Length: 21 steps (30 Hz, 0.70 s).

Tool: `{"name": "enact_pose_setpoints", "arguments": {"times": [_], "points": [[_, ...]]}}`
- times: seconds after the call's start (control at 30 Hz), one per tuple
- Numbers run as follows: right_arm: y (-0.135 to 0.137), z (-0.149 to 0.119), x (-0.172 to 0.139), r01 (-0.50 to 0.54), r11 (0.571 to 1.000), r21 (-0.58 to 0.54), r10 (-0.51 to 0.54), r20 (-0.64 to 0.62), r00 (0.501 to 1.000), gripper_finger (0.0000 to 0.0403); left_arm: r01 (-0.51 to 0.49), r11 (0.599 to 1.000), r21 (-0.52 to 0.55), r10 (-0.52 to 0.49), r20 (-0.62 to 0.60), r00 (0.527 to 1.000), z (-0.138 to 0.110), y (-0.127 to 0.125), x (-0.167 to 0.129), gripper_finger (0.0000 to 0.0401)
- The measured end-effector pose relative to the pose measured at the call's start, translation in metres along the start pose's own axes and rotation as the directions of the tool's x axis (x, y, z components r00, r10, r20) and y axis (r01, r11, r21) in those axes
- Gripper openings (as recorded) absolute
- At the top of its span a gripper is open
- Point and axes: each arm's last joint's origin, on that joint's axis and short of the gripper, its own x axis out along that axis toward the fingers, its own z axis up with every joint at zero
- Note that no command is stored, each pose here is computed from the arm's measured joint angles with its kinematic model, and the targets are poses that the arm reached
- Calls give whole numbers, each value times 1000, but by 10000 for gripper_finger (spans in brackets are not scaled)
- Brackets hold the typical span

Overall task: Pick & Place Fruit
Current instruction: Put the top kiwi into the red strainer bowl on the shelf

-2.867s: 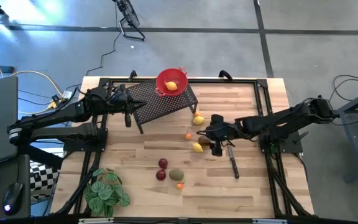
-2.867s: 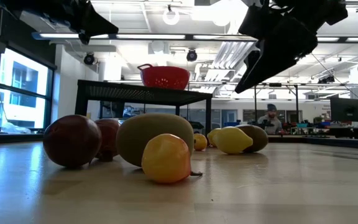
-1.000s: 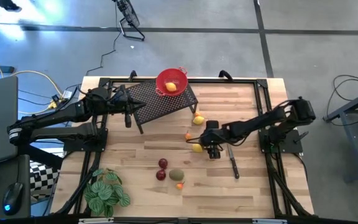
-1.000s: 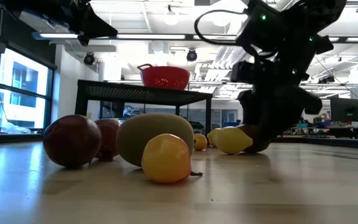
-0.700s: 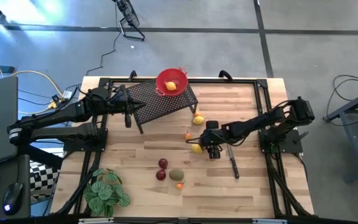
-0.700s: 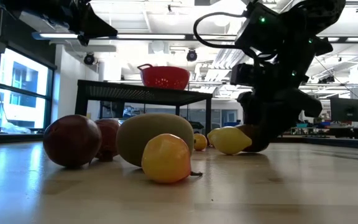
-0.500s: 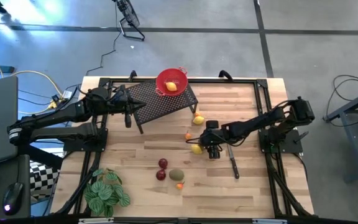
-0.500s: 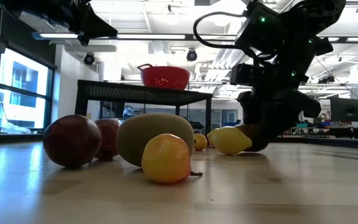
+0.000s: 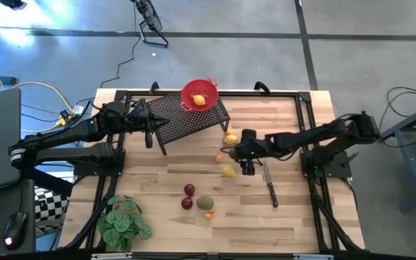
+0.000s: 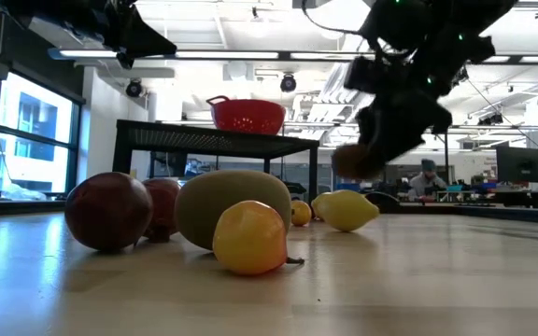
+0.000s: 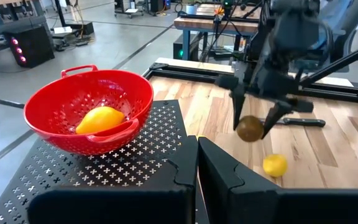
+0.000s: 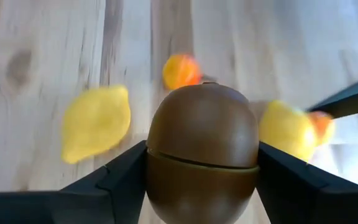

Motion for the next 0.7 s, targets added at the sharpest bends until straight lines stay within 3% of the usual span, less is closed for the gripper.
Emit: {"name": "enact_pose_setpoints", "arguments": {"times": [0.33,0.53,0.7], "points": [[-25,20,-54,55,997,60,-69,251,966,239,0,1000,2,0,0,1000,0,0,0,9],[-41,33,-77,161,984,79,-180,427,886,256,0,1000,3,0,-2,1000,0,0,0,9],[-54,44,-80,231,971,68,-231,532,815,239,-2,1000,-1,2,-17,1000,-2,0,0,9]]}}
